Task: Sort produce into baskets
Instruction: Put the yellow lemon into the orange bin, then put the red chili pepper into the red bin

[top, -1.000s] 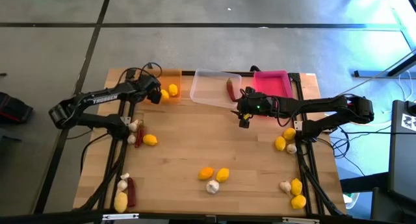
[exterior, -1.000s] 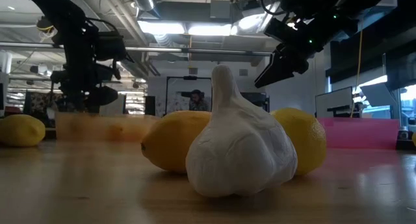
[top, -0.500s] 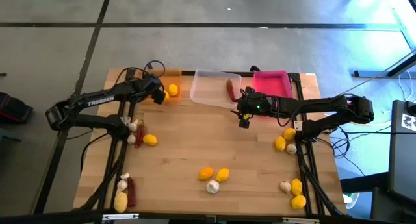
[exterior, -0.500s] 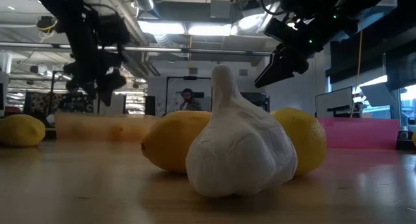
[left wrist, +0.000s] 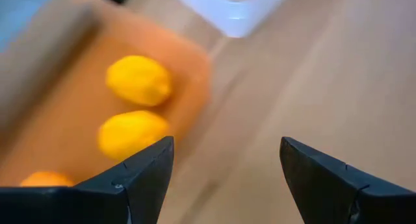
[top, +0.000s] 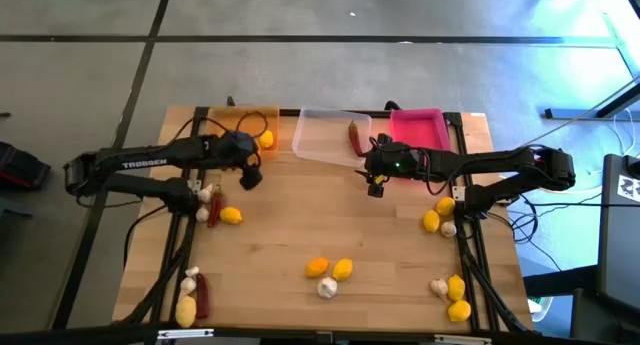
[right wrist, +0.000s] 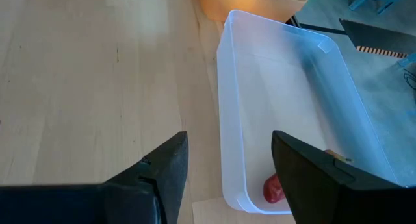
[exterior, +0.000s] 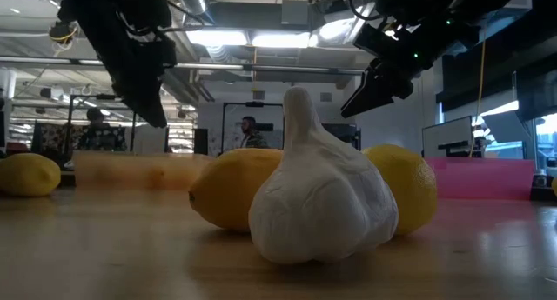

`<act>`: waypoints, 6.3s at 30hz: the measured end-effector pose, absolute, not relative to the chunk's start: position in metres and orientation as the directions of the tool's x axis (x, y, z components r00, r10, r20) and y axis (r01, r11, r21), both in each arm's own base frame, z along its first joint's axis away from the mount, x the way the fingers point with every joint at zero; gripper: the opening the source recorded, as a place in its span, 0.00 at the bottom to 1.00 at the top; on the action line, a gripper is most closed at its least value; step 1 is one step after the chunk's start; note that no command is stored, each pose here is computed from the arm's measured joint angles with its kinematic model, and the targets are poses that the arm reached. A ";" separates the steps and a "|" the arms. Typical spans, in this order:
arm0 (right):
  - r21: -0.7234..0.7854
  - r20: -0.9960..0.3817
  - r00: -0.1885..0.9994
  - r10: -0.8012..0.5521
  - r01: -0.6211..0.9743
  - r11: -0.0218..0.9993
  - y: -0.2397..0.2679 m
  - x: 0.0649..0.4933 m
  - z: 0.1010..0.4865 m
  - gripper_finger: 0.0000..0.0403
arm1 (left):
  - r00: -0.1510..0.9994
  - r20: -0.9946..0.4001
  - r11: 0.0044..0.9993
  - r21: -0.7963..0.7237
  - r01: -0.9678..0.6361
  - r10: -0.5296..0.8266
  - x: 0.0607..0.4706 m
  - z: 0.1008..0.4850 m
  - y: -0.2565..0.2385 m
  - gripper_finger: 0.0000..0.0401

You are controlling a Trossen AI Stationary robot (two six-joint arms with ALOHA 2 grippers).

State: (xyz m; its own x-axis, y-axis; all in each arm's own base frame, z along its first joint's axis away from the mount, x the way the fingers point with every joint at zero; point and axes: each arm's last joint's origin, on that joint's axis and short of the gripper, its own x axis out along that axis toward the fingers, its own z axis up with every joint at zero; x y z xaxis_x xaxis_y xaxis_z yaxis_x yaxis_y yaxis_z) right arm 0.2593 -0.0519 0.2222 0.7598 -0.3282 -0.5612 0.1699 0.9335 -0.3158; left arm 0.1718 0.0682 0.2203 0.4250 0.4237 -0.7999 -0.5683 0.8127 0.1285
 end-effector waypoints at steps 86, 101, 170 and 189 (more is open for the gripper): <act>-0.315 -0.563 0.758 -0.328 0.170 0.934 -0.052 0.259 0.222 0.53 | 0.034 -0.985 0.958 0.155 -0.241 0.168 0.164 0.148 -0.051 0.60; -0.315 -0.561 0.760 -0.328 0.171 0.934 -0.052 0.259 0.222 0.53 | 0.144 -0.980 0.940 0.084 -0.330 0.138 0.191 0.170 -0.039 0.52; -0.315 -0.559 0.761 -0.329 0.172 0.933 -0.052 0.259 0.222 0.53 | -0.121 -0.742 0.216 0.341 -0.915 0.659 0.145 0.182 0.158 0.53; -0.315 -0.559 0.762 -0.329 0.172 0.933 -0.052 0.259 0.222 0.53 | -0.025 -0.768 0.280 0.263 -0.923 0.640 0.151 0.187 0.159 0.69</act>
State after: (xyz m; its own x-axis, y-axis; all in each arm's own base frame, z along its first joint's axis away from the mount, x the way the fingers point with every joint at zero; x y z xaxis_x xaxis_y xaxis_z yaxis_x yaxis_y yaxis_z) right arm 0.2594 -0.0520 0.2225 0.7616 -0.3286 -0.5586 0.1717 0.9335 -0.3149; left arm 0.1513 0.1588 0.1869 -0.0248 0.6399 -0.7681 -0.9231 0.2803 0.2633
